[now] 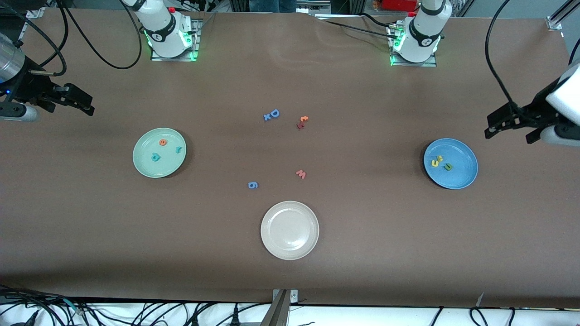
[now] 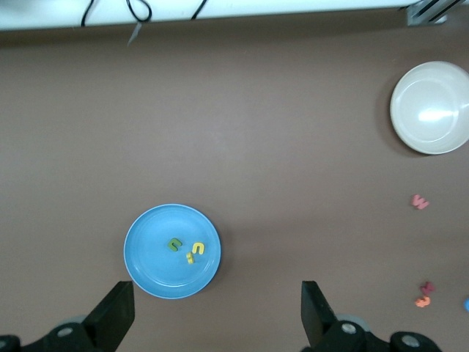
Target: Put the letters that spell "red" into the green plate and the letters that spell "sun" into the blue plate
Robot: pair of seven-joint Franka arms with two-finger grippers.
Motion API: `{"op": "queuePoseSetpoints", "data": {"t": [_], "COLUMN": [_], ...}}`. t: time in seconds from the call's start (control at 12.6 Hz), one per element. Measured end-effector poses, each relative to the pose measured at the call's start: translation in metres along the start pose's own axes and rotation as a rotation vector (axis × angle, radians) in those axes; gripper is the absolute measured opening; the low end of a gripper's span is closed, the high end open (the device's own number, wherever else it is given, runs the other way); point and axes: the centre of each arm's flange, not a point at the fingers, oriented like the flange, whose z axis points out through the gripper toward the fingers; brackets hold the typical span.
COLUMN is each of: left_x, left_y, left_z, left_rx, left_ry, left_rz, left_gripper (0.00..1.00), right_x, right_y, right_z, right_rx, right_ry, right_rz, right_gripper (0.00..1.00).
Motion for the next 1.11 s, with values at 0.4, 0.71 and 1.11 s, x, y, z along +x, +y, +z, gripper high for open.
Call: {"op": "queuePoseSetpoints", "data": {"t": [0.4,0.71,1.11], "left_x": [-0.033,-0.035,-0.043], "left_y": [0.03,0.029,0.008], "left_z": [-0.024,-0.018,-0.013], "left_rx": [0.0,0.002,0.008], "left_ry": [-0.028,-0.05,-0.044], "left_rz": [-0.062,-0.078,-0.12], "left_gripper": [1.0,1.0,1.0], "right_x": [0.0,0.0,0.0], "right_y": [0.0,0.0,-0.001], "right_z": [0.001,0.001,0.001], "right_rx": [0.0,0.0,0.006], "right_ry": [-0.001,-0.002,-0.005], "right_rz": [0.0,0.0,0.0], "right_gripper": [1.0,1.0,1.0]}}
